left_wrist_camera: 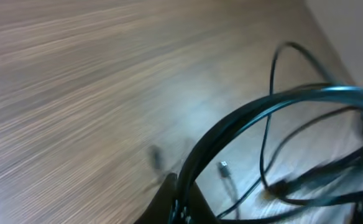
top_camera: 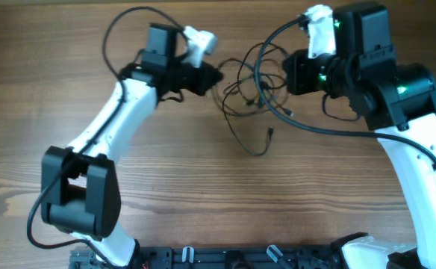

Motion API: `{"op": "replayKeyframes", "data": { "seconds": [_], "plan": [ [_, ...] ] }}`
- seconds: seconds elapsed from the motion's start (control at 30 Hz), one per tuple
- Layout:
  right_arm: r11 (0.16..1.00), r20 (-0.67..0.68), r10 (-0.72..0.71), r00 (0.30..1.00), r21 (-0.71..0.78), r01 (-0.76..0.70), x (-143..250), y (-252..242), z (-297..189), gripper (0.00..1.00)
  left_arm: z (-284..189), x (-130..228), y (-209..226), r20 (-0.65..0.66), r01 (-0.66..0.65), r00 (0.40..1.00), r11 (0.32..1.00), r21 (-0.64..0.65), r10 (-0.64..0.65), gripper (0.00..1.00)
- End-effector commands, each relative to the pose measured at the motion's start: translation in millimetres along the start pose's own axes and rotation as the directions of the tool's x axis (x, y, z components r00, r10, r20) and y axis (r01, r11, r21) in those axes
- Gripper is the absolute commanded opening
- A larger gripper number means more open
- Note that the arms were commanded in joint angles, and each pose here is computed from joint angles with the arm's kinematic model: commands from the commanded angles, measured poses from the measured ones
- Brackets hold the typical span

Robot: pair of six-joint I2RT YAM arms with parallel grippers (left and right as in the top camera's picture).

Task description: Untangle cables

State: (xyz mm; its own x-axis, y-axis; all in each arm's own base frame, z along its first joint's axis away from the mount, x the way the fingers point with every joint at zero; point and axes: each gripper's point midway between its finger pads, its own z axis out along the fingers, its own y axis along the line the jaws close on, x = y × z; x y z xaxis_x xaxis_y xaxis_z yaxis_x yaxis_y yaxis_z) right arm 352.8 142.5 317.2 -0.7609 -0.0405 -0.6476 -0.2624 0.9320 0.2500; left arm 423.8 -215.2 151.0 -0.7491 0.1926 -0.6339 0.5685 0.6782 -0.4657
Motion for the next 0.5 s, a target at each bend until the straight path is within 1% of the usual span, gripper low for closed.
{"op": "replayKeyframes", "data": {
  "seconds": [0.0,0.03,0.1,0.17,0.23,0.33,0.4,0.43,0.47],
  "plan": [
    [0.953,0.085,0.125,0.988,0.267,-0.144,-7.2,-67.0,-23.2,0.04,-39.7,2.6,71.3,0.043,0.13,0.991,0.982,-0.135,-0.125,0.04],
    [0.94,0.096,0.155,0.983,0.293,-0.177,-7.7,-82.6,-27.3,0.04,-57.1,7.4,94.4,0.061,0.186,0.982,0.968,-0.169,-0.178,0.04],
    [0.917,0.12,0.196,0.973,0.329,-0.225,-9.2,-105.7,-34.1,0.04,-78.4,12.9,119.0,0.09,0.25,0.967,0.948,-0.196,-0.237,0.04],
    [0.874,0.157,0.258,0.953,0.383,-0.299,-7.9,-141.0,-46.9,0.04,-109.0,16.8,145.9,0.151,0.327,0.941,0.926,-0.189,-0.302,0.04],
    [0.842,0.167,0.292,0.942,0.422,-0.336,-2.5,-164.0,-55.6,0.04,-131.7,19.2,161.4,0.199,0.373,0.919,0.913,-0.164,-0.34,0.04],
    [0.738,0.222,0.319,0.922,0.552,-0.388,4.3,-205.9,-77.2,0.04,-152.2,25.1,180.0,0.244,0.437,0.888,0.881,-0.181,-0.39,0.04],
    [0.681,0.242,0.356,0.903,0.594,-0.428,12.6,-230.2,-88.2,0.04,-160.3,26.2,182.7,0.256,0.447,0.882,0.874,-0.187,-0.396,0.04],
    [0.658,0.242,0.381,0.892,0.606,-0.446,18.1,-240.4,-90.2,0.04,-162.6,25.2,181.6,0.26,0.446,0.882,0.875,-0.189,-0.394,0.04],
    [0.668,0.221,0.412,0.884,0.587,-0.458,22.8,-243.8,-83.5,0.04,-165.3,22.7,179.2,0.266,0.44,0.884,0.878,-0.19,-0.385,0.05]
  ]
}}
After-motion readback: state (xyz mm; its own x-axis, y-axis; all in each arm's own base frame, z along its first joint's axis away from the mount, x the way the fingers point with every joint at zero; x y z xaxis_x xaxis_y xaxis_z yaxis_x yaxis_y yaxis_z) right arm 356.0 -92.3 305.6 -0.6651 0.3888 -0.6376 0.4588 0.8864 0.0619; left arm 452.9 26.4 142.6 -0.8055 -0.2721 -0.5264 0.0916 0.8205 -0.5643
